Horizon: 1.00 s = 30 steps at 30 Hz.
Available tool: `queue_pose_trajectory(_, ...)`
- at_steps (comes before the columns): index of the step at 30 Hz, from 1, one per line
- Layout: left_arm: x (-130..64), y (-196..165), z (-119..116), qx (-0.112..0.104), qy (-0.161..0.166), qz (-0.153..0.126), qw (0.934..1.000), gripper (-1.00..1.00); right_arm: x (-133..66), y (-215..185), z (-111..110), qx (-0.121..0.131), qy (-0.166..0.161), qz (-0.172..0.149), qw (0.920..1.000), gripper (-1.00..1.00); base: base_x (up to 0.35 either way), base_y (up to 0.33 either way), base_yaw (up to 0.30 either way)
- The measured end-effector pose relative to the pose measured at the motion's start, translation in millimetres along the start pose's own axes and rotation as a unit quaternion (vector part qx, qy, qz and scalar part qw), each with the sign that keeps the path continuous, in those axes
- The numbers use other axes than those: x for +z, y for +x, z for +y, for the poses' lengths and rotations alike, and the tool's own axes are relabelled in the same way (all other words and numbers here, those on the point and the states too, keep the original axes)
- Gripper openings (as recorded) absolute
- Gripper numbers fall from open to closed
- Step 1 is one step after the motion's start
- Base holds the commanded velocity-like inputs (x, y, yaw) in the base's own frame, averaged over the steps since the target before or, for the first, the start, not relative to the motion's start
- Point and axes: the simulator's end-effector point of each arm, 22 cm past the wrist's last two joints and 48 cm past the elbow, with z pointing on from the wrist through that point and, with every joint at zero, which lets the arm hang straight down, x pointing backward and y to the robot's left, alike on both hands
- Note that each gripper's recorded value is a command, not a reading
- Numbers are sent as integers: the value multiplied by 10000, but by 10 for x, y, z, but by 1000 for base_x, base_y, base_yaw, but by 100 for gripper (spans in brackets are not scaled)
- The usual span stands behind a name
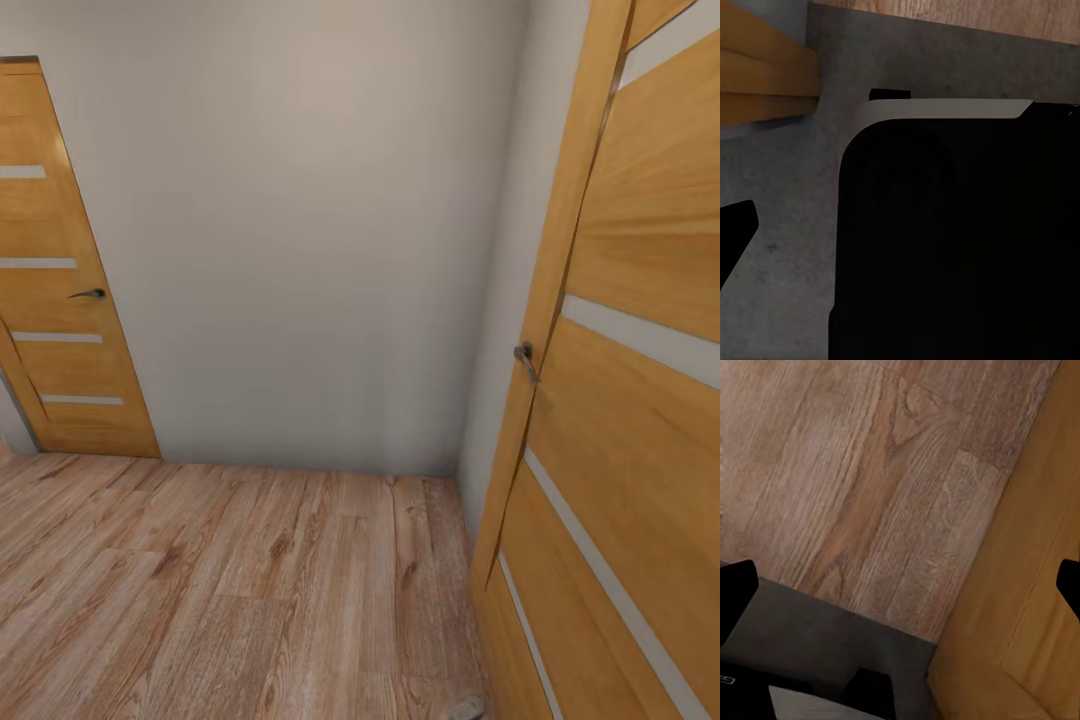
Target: Move the two storage containers from the living room to the garage. In the garage, place one container on the floor and stack the other container on top of it (either order is fine).
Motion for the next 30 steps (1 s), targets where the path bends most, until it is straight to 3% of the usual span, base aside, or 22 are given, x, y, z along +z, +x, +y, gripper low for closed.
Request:
queue_pose_trajectory(10,0,4,1,-6,-1,5,10000,100,-31,686,253,41,-165,204,9996,100,0,0,0)
queue_pose_trajectory(20,-1,5,0,-3,-1,5,10000,100,-54,1263,-39,45,2,333,9994,100,0,0,0)
queue_pose_trajectory(22,-1,4,0,-3,-1,3,10000,100,-84,1522,-128,38,58,475,9988,100,0,0,0)
queue_pose_trajectory(30,0,5,-1,3,3,7,10000,100,-140,1854,-225,45,120,630,9979,100,0,0,0)
